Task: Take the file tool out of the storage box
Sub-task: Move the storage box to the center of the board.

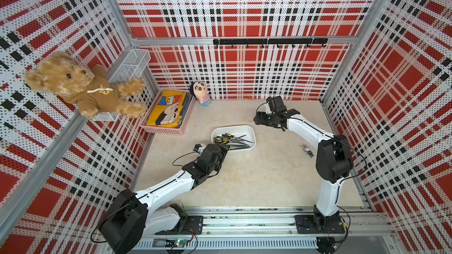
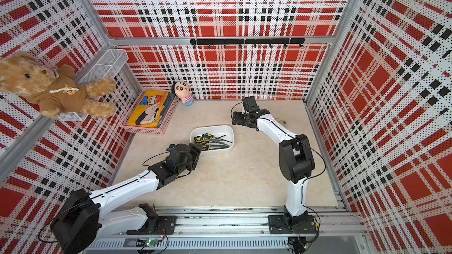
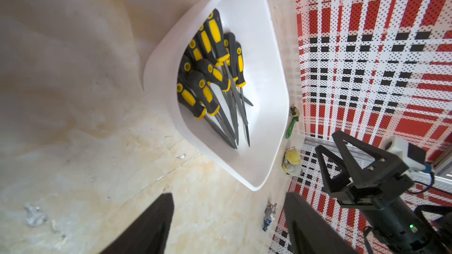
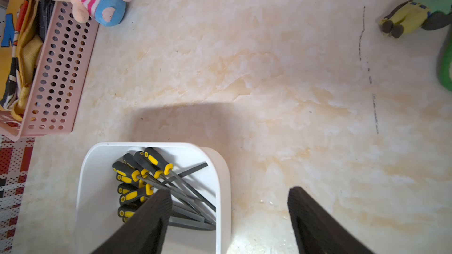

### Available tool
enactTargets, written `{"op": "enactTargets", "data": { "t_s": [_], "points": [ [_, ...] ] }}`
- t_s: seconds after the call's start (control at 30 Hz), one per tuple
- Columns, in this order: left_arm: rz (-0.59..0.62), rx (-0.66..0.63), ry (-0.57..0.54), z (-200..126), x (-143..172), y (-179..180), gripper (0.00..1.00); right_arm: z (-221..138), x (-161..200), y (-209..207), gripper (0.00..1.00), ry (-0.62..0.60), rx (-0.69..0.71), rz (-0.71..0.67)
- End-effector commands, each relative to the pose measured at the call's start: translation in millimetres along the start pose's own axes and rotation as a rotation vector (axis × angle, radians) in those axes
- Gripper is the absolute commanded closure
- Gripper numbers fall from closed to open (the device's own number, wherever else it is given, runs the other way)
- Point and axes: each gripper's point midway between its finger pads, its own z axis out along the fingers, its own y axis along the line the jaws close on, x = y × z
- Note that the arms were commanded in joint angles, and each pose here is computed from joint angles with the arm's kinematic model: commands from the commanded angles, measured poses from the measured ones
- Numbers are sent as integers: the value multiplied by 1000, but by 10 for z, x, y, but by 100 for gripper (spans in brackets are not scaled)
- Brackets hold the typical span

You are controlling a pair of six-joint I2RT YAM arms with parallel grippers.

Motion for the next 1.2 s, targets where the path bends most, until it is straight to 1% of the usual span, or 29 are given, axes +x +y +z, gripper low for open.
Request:
{"op": "enactTargets", "data": {
  "t_s": [0.0, 0.07, 0.13, 0.27, 0.43, 0.5, 0.57, 0.63, 0.77, 0.93, 1.1, 1.17],
  "points": [
    [-175, 59, -55, 51, -73, -119, 19, 46, 154, 18, 17, 56, -14, -51],
    [-178, 41, -61, 148, -74, -122, 18, 56, 192, 27, 17, 66, -26, -57],
    [-171, 29, -37, 283, -51, -137, 18, 73, 225, 21, 16, 71, -30, -53],
    [-202, 15, 9, 485, 59, -146, 23, 94, 277, 15, 16, 86, -40, -52],
    [-216, 6, 32, 651, 123, -190, 34, 83, 330, -10, 15, 93, -40, -63],
    [-221, 11, 48, 708, 145, -226, 40, 90, 363, -20, 15, 102, -43, -64],
    [-218, 6, 62, 769, 175, -240, 49, 105, 396, -43, 15, 112, -44, -63],
    [-210, -5, 83, 818, 226, -233, 53, 111, 422, -60, 15, 121, -48, -57],
    [-204, -26, 120, 886, 328, -163, 53, 115, 445, -106, 14, 129, -52, -53],
    [-214, -49, 142, 936, 374, -38, 54, 111, 456, -155, 14, 137, -58, -44],
    [-216, -68, 151, 963, 388, 50, 69, 108, 470, -157, 14, 144, -62, -49],
    [-214, -77, 149, 963, 381, 89, 71, 101, 464, -160, 14, 143, -60, -53]
  ]
}}
